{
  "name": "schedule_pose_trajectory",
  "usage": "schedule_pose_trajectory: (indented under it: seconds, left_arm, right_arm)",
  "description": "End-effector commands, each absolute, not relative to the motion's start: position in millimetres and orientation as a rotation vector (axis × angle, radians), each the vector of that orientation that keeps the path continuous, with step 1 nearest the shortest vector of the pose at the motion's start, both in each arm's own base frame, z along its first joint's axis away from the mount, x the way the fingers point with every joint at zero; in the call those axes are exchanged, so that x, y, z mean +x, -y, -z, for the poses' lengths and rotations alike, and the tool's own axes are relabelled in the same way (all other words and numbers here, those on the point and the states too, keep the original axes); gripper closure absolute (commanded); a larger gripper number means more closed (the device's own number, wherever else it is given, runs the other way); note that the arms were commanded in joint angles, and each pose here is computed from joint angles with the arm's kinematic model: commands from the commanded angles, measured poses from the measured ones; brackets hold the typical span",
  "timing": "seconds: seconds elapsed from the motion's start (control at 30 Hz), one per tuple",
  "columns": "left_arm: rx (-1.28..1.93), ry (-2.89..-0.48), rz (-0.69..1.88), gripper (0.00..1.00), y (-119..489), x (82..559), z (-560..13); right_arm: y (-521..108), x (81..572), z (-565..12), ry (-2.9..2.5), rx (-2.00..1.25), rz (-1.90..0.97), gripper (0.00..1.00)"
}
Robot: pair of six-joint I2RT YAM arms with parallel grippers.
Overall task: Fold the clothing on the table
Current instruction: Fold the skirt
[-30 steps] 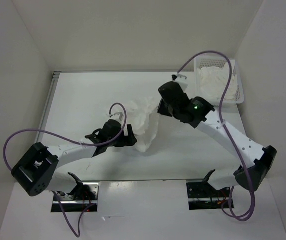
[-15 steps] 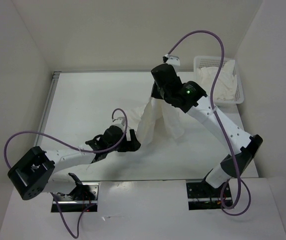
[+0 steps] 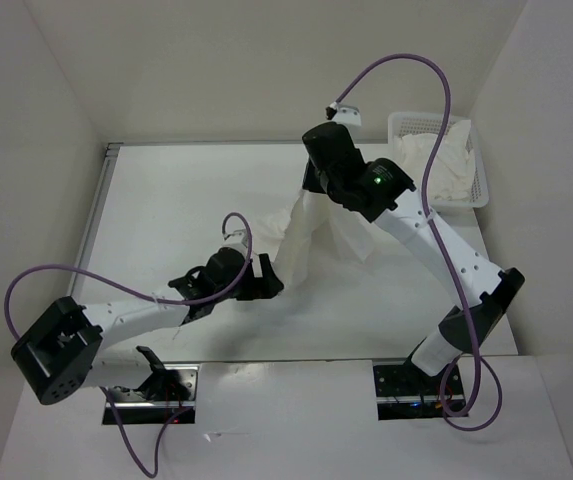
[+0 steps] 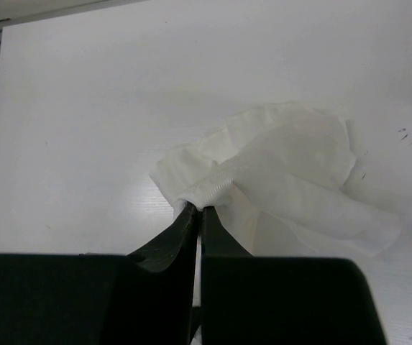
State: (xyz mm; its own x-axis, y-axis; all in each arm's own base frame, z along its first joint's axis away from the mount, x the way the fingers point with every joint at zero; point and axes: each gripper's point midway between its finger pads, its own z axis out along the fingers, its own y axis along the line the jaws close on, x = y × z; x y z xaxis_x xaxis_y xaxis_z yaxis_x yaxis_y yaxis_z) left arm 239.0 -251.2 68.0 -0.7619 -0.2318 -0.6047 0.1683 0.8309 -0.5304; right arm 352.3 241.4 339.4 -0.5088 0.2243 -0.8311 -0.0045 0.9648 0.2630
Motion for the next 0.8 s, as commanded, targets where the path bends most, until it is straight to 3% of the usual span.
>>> schedule_pose_trajectory:
  seconds: [0.0, 0.17, 0.3, 0.4, 0.5, 0.63, 0.67, 0.7, 0.77]
  left_arm:
    - [0.057, -2.252, 0.905, 0.0, 272.8, 233.7, -118.7]
    - [0.129, -2.036, 1.103, 0.0, 290.6, 232.3, -208.5]
    - [0.127, -1.974, 1.249, 0.0, 294.1, 215.3, -231.6]
    - [0.07, -1.887, 1.374, 0.07, 290.7, 203.4, -250.4]
    - [-0.082, -1.82, 1.485, 0.13, 273.1, 191.4, -260.6]
    - [-0.413, -1.687, 1.534, 0.01, 229.1, 189.9, -262.4]
    - [-0.492, -1.573, 1.65, 0.01, 213.9, 177.8, -282.1]
    - [-0.578, -1.577, 1.661, 0.01, 206.3, 178.6, -250.2]
    - [-0.735, -1.391, 1.844, 0.02, 181.0, 166.9, -257.4]
  right_arm:
    - [-233.4, 360.9, -360.2, -1.991, 0.224, -0.308, 0.99]
    - [-227.0, 361.9, -362.9, -1.981, 0.24, -0.298, 0.99]
    - [-223.0, 364.1, -370.2, -1.966, 0.235, -0.292, 0.99]
    - [-220.7, 367.3, -367.9, -1.973, 0.241, -0.279, 0.99]
    - [-215.3, 369.0, -366.1, -1.978, 0.25, -0.265, 0.99]
    - [-206.8, 376.3, -366.7, -1.978, 0.261, -0.269, 0.99]
    - [-200.2, 376.7, -375.2, -1.959, 0.269, -0.269, 0.99]
    - [-201.9, 376.1, -375.0, -1.963, 0.263, -0.279, 0.99]
    - [-199.1, 377.8, -379.6, -1.955, 0.262, -0.283, 0.99]
